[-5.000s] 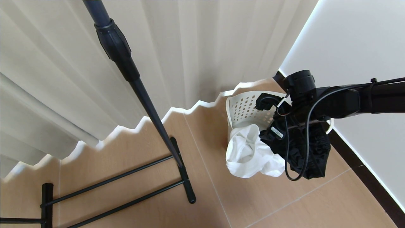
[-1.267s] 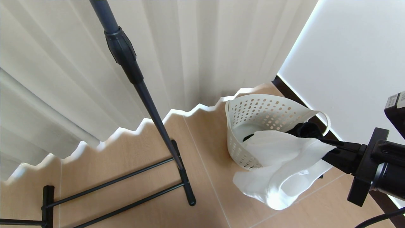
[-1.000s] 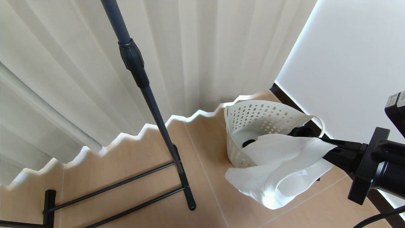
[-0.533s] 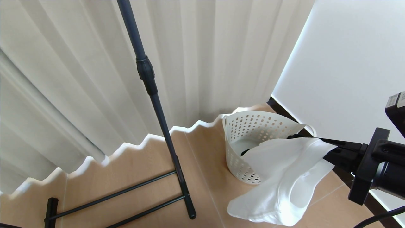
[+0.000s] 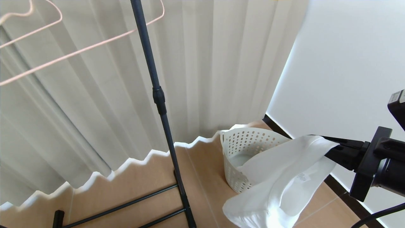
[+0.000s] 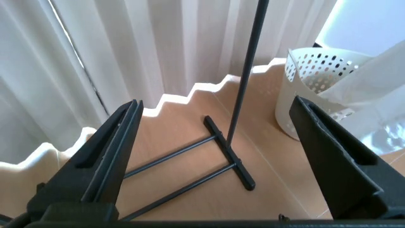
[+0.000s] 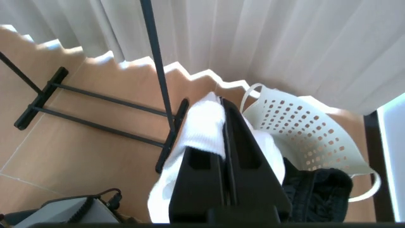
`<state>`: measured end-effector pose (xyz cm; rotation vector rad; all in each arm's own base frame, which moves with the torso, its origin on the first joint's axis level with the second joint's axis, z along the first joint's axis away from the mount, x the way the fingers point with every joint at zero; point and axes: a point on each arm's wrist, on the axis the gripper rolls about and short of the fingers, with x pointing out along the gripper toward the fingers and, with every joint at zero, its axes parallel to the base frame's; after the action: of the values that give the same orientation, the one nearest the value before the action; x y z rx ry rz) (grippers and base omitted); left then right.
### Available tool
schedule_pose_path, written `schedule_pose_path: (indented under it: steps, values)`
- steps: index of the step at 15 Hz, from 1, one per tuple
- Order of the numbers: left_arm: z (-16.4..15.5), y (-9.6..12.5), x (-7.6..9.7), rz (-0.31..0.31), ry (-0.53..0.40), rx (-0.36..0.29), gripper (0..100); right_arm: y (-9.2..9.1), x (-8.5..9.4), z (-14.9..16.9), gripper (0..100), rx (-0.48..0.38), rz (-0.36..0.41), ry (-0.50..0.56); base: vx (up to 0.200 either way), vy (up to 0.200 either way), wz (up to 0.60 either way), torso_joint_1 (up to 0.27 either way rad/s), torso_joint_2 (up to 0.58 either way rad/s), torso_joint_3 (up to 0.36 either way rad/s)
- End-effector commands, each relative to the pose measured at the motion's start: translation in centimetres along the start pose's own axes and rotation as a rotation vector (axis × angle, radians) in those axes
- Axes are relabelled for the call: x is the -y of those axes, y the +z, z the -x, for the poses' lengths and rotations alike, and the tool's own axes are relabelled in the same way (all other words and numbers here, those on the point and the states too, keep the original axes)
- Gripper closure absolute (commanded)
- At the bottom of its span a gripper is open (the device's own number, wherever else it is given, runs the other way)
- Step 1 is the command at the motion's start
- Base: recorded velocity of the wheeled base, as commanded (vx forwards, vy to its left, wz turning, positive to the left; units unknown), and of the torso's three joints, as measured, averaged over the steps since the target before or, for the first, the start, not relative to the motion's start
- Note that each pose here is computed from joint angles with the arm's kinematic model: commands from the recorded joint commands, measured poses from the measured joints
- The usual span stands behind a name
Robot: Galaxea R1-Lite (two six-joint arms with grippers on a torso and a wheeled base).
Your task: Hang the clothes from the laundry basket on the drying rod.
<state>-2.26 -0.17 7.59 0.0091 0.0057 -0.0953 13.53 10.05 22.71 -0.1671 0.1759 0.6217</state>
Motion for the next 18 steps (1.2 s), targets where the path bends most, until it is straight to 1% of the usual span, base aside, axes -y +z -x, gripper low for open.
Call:
schedule_pose_path:
  steps: [1,3,8,13,18]
  values:
    - [-0.01,0.0,0.0,0.0,0.0,-0.001,0,-0.06,-0.01,-0.1,100,-0.004,0.001,0.0,0.0,0.0,0.0,0.085,-0.46,-0.154]
    - [-0.01,0.02,0.0,0.0,0.0,0.0,0,-0.02,0.02,-0.1,100,-0.003,0.001,-0.002,0.0,0.0,0.0,0.105,-0.45,-0.195]
    - [-0.01,0.02,0.0,0.0,0.0,0.0,0,0.06,0.04,-0.02,100,0.001,0.002,-0.005,0.0,0.0,0.0,0.138,-0.48,-0.315]
    - [-0.01,0.02,0.0,0.0,0.0,0.0,0,0.05,0.04,0.06,100,0.003,0.004,-0.005,0.0,0.0,0.0,0.175,-0.51,-0.19]
    - [-0.01,0.02,0.0,-0.001,-0.001,0.0,0,0.13,0.05,0.14,100,0.007,0.004,-0.006,0.0,0.0,0.0,0.211,-0.54,-0.296]
